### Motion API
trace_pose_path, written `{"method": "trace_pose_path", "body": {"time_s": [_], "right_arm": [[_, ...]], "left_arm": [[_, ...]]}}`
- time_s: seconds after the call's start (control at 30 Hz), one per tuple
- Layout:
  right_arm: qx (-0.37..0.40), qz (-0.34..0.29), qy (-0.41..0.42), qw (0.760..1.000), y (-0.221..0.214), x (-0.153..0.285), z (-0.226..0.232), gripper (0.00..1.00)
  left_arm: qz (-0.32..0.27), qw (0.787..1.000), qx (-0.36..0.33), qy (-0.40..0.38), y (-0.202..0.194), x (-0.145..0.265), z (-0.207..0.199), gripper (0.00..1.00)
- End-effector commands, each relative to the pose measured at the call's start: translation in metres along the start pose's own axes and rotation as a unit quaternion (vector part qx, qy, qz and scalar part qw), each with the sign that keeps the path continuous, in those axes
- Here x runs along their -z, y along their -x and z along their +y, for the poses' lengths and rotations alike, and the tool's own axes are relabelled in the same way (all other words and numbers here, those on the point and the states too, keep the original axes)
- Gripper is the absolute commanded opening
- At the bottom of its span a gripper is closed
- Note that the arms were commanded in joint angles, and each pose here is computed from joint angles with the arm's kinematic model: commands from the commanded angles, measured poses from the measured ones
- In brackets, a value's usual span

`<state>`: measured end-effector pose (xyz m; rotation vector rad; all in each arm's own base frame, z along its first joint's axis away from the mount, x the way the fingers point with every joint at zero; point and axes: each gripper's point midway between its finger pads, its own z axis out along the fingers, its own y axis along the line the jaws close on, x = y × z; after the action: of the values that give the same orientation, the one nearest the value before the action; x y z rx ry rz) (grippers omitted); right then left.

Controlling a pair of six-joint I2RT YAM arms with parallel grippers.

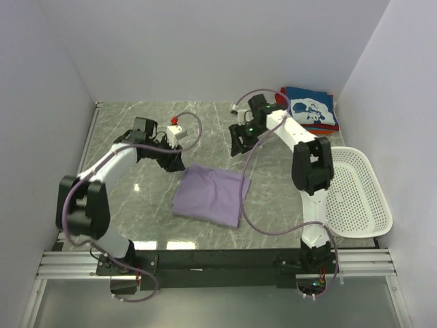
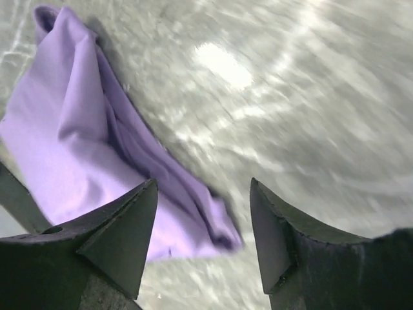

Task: Fold and stack the t-shirts
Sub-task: Fold the tshirt

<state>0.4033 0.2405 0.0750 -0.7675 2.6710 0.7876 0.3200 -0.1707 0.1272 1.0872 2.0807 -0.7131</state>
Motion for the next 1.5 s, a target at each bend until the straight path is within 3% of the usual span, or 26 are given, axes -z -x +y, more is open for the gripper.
{"method": "trace_pose_path", "body": {"time_s": [0.0,0.13,0.5,1.0,1.33,1.47], "right_arm": [[0.000,-0.023,0.031,0.999,-0.006,0.051,0.017,0.65],[-0.037,-0.009,0.093,0.995,-0.043,0.044,0.033,0.61],[-0.060,-0.022,0.121,0.991,-0.059,0.015,0.030,0.58],[-0.068,0.005,0.126,0.990,-0.083,-0.001,0.025,0.52],[-0.067,0.012,0.112,0.991,-0.087,0.001,0.022,0.55],[-0.061,0.007,0.087,0.994,-0.088,0.002,0.014,0.56]], "left_arm": [[-0.017,0.994,0.101,-0.034,0.022,-0.009,0.012,0.53],[-0.014,0.982,0.177,-0.062,0.019,-0.041,0.035,0.52],[0.011,0.967,0.255,-0.021,0.000,-0.085,0.080,0.50],[0.004,0.946,0.316,-0.069,-0.004,-0.105,0.072,0.47],[0.009,0.942,0.324,-0.086,-0.008,-0.111,0.062,0.32],[0.008,0.941,0.327,-0.090,-0.008,-0.112,0.060,0.32]]}}
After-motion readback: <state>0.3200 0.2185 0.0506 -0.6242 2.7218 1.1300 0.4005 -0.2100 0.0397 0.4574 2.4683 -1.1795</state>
